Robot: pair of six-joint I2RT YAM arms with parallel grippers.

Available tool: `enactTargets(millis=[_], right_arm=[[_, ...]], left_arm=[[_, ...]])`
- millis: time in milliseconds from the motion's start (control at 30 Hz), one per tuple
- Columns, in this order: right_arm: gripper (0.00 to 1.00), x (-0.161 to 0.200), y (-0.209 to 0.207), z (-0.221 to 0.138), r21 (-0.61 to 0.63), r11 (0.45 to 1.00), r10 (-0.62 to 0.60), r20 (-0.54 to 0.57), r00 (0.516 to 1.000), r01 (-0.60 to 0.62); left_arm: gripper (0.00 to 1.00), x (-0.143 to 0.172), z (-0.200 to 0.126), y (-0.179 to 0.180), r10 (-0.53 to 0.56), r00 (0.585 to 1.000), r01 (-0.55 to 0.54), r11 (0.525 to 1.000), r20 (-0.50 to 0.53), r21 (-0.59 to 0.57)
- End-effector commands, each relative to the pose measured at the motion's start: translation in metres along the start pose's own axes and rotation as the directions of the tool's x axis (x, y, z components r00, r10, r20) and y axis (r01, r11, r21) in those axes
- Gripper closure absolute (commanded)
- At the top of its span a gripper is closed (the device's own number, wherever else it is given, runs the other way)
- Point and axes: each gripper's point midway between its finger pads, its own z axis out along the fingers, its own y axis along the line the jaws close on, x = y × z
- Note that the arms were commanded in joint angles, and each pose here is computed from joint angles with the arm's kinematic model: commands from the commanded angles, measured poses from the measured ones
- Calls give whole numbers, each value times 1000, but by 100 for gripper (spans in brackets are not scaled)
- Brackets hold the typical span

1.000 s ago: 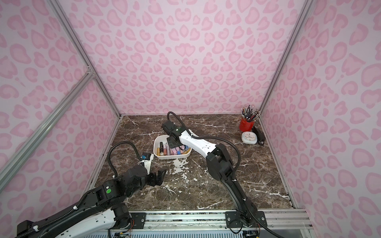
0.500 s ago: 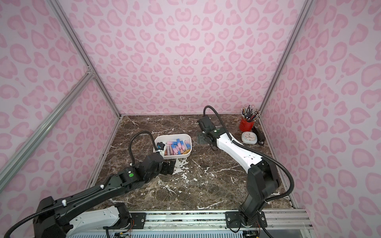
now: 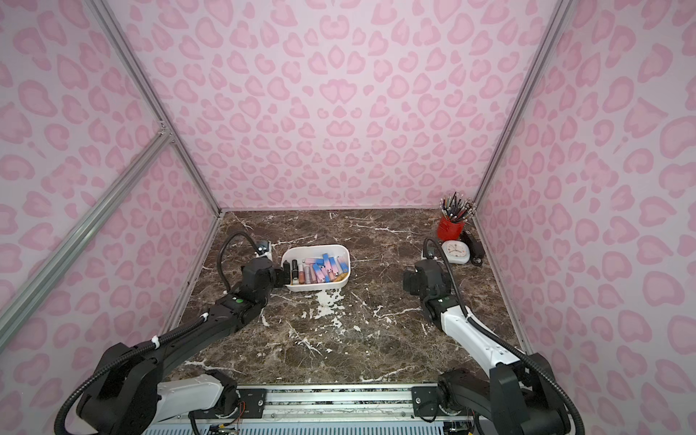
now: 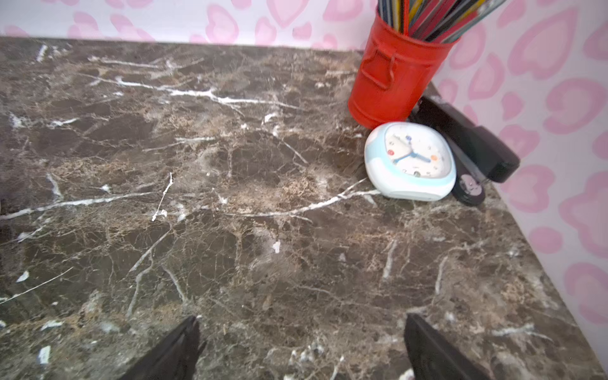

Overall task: Put the lipstick into the storage box
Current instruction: Reset both arms

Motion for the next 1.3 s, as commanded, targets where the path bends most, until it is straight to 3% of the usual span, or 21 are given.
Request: enactTargets(millis=[0, 133, 267, 500, 767, 833, 900, 967, 1267], right_arm=[[1, -44, -19, -6, 31, 998, 40, 224, 974, -48], [1, -40, -36, 7, 45, 996, 70, 197, 978, -80], [1, -40, -46, 21, 74, 997, 15, 189, 982, -29], [0, -45, -32, 25, -50, 999, 31, 351, 936, -14], [0, -20, -8, 51, -146, 987, -24, 298, 954, 71], [0, -13, -11, 56, -142, 988, -11, 298, 954, 55], [1, -10, -15, 58, -157, 987, 22, 309, 951, 28], [0, -11, -16, 59, -177, 984, 36, 308, 951, 21], [0, -10, -20, 63, -160, 987, 45, 284, 958, 2]], left_arm=[[3, -16, -2, 37, -57, 989, 68, 995, 134, -76], [3, -9, -3, 65, -95, 980, 113, 989, 175, -94], [3, 8, 2, 84, -72, 975, 103, 985, 211, -140], [3, 19, 11, 99, -136, 957, 170, 978, 255, -118], [2, 28, 16, 109, -192, 908, 223, 974, 371, -42], [1, 32, 22, 106, -192, 932, 210, 977, 309, -29], [1, 27, 31, 105, -198, 931, 209, 978, 307, -1], [3, 31, 45, 103, -200, 955, 201, 979, 220, 17], [4, 29, 50, 94, -184, 962, 174, 982, 202, 66]])
